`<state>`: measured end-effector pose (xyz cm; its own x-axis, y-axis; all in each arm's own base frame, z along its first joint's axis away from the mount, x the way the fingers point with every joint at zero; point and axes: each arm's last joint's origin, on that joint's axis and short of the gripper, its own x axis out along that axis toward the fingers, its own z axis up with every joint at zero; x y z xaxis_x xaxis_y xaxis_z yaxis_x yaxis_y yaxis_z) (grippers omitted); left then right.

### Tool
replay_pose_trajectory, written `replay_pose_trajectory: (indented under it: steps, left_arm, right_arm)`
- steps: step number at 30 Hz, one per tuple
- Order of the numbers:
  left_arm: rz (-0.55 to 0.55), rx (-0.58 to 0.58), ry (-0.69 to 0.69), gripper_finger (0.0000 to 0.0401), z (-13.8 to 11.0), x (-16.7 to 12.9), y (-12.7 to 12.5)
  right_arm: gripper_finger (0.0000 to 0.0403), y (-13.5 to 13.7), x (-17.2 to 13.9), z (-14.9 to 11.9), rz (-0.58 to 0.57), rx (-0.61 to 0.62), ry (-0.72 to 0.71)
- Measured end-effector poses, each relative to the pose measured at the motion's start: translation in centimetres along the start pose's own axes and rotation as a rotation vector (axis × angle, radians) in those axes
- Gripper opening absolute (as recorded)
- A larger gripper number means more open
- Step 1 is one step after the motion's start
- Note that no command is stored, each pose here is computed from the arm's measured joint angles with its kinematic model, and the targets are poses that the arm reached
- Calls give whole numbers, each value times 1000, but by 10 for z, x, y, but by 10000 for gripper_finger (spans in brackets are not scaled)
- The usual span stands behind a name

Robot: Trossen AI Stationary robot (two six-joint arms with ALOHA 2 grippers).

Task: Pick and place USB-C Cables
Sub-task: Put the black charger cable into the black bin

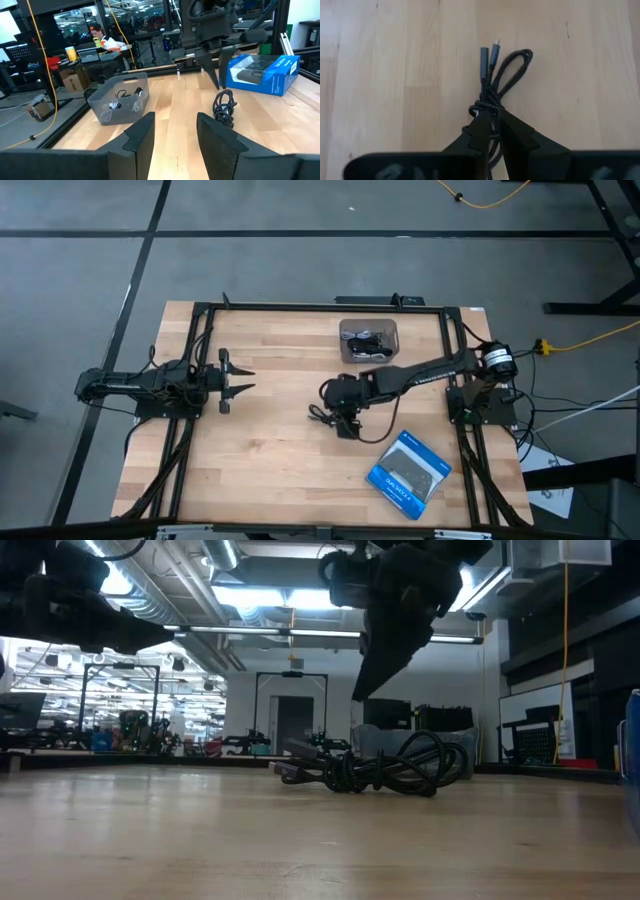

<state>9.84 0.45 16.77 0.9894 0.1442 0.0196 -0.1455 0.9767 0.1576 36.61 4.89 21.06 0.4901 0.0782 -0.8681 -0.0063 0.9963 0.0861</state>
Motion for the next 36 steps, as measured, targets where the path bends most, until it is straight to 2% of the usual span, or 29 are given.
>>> replay_pose_trajectory:
  steps: [9, 15, 20, 23, 36]
  left_arm:
    - [0, 0, -1, 138, 0, 0, 0]
    - [0, 0, -1, 138, 0, 0, 0]
    - [0, 0, -1, 138, 0, 0, 0]
    - [0, 0, -1, 138, 0, 0, 0]
    - [0, 0, -1, 138, 0, 0, 0]
  right_arm:
    - [49, 24, 0, -2, 26, -30, -22]
    - [105, 33, 0, 0, 13, -23, -65]
    - [158, 31, 4, -1, -4, 9, -57]
    - [175, 26, 16, -6, -38, 38, 1]
    - [181, 6, 63, -19, -87, 48, 133]
